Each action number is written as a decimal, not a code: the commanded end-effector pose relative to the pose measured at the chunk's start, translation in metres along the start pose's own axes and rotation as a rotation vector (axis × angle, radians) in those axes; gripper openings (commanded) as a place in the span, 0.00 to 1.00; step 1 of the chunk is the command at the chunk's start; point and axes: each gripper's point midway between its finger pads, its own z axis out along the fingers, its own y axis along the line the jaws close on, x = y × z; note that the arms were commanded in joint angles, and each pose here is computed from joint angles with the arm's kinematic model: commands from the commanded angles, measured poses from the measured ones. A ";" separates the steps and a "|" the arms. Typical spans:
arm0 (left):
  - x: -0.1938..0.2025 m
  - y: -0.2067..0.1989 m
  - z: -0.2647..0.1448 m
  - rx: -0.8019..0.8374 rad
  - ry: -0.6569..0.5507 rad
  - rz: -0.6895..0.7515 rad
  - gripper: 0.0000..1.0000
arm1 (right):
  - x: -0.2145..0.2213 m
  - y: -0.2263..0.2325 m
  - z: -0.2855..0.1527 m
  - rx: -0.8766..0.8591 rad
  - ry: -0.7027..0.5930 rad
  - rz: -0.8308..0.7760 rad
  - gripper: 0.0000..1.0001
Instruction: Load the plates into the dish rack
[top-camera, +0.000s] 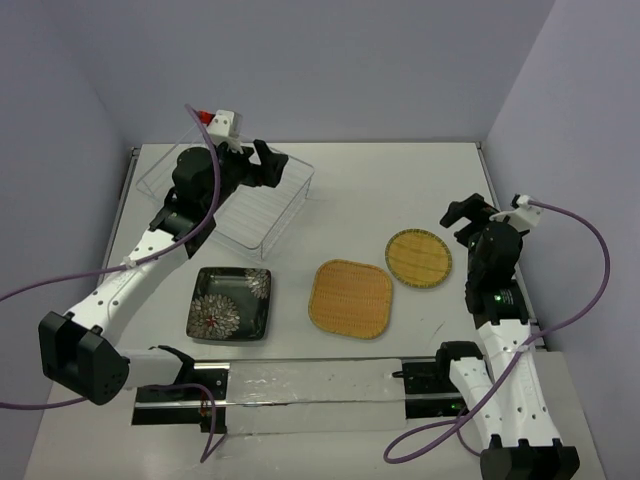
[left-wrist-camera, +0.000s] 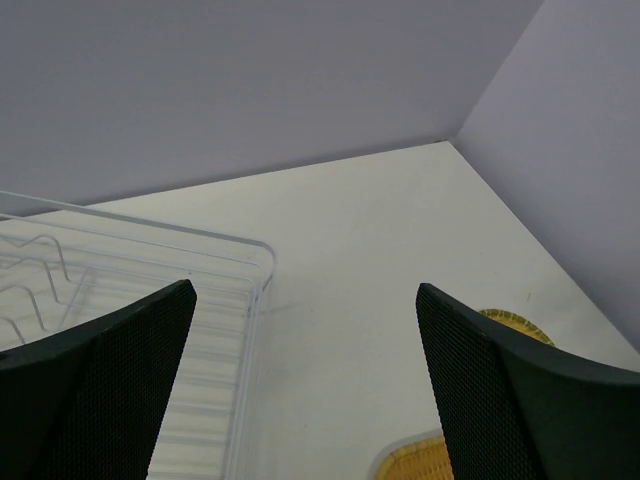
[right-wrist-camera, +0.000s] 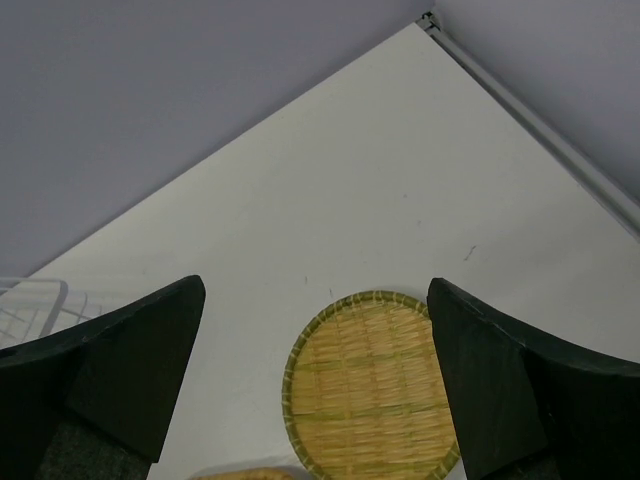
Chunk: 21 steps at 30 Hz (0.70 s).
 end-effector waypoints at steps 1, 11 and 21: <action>-0.010 0.000 0.003 -0.001 -0.049 0.002 0.99 | 0.011 0.004 0.005 -0.032 0.036 -0.010 1.00; 0.018 -0.004 0.031 0.051 0.047 0.004 0.99 | 0.102 -0.015 0.024 0.036 0.384 0.127 1.00; 0.033 -0.004 0.050 0.070 0.105 0.009 0.99 | 0.165 -0.080 0.012 0.246 0.589 0.300 0.94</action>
